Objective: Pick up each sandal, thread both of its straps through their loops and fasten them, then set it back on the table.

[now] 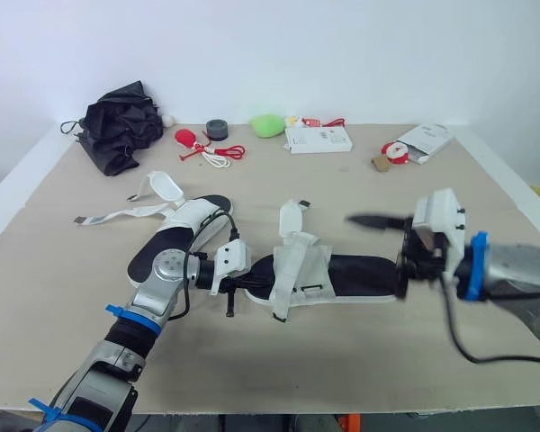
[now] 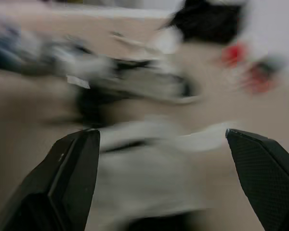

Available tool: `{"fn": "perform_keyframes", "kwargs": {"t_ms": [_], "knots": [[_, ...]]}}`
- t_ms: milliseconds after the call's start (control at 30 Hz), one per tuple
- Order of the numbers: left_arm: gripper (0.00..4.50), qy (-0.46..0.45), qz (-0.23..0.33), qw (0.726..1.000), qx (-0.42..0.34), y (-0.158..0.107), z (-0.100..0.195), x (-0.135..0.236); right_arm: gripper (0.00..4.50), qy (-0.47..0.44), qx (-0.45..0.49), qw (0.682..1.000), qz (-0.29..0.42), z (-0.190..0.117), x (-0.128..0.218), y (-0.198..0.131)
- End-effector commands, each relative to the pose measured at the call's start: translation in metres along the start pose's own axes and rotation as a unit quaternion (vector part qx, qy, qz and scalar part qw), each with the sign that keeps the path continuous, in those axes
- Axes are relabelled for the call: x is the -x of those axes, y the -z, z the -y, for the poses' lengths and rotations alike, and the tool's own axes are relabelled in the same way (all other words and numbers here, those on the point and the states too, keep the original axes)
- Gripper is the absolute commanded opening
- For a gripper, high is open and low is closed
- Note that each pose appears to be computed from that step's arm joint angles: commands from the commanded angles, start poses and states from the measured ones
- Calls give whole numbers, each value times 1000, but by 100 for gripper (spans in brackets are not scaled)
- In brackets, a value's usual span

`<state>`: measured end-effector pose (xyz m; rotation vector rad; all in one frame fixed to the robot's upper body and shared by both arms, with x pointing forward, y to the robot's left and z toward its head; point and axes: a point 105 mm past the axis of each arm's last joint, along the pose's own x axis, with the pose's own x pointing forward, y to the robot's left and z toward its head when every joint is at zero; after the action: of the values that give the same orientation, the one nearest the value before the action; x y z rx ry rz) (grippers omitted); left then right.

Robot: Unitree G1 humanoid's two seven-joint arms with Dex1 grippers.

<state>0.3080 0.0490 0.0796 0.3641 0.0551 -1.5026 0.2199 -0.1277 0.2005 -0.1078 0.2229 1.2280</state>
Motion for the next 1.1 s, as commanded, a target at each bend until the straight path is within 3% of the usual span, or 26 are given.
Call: {"fn": "perform_keyframes", "kwargs": {"t_ms": [33,167,433,900,1000,1100], "knots": [[0,41,-96,991,87,60,32,0,448,-69,-117,989,-54,-38,-6,27],[0,46,-97,991,85,60,32,-1,448,-9,-155,984,-86,-26,-18,57],[0,56,-99,990,82,58,32,-2,448,36,-203,973,-101,-2,-50,79],[0,66,-107,988,85,56,36,6,448,8,-249,963,-107,2,-86,76],[0,65,-107,989,84,55,34,6,363,6,-246,964,-104,1,-87,74],[0,63,-108,989,84,54,33,6,216,9,-248,963,-104,1,-86,76]]}}
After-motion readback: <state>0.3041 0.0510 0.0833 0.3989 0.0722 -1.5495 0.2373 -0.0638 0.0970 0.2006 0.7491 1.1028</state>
